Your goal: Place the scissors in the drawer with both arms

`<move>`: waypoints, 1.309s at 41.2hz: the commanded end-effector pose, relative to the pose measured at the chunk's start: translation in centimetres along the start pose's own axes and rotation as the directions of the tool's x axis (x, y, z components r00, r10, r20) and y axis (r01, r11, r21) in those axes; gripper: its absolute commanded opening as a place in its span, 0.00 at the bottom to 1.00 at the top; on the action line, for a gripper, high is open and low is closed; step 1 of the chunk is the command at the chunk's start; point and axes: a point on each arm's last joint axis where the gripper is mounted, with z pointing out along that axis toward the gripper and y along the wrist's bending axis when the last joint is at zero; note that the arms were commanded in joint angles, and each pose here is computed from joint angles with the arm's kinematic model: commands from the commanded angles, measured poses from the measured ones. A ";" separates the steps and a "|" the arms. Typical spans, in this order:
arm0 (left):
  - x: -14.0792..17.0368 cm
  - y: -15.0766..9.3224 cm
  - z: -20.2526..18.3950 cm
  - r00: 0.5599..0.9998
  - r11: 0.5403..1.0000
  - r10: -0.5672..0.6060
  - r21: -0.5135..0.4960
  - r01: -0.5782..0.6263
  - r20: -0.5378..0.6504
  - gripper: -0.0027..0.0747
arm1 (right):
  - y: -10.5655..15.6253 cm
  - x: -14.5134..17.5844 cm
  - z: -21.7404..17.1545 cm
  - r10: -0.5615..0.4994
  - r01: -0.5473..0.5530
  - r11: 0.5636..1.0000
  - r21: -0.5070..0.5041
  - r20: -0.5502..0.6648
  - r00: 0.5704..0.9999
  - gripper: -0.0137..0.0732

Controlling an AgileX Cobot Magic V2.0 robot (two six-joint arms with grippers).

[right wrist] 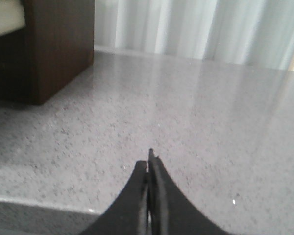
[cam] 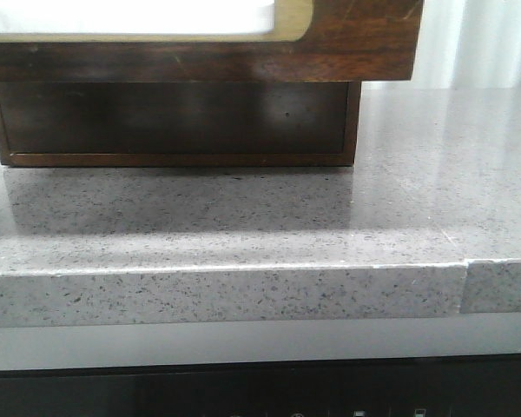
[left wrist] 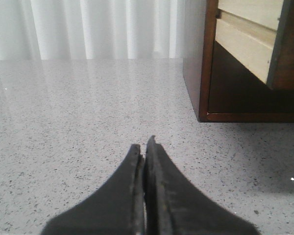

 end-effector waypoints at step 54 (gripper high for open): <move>-0.1 0.0 0.0 0.997 1.000 -0.011 -0.007 0.012 0.082 0.01 | -0.2 -1.0 -0.2 0.070 -0.075 0.997 0.019 0.197 0.978 0.08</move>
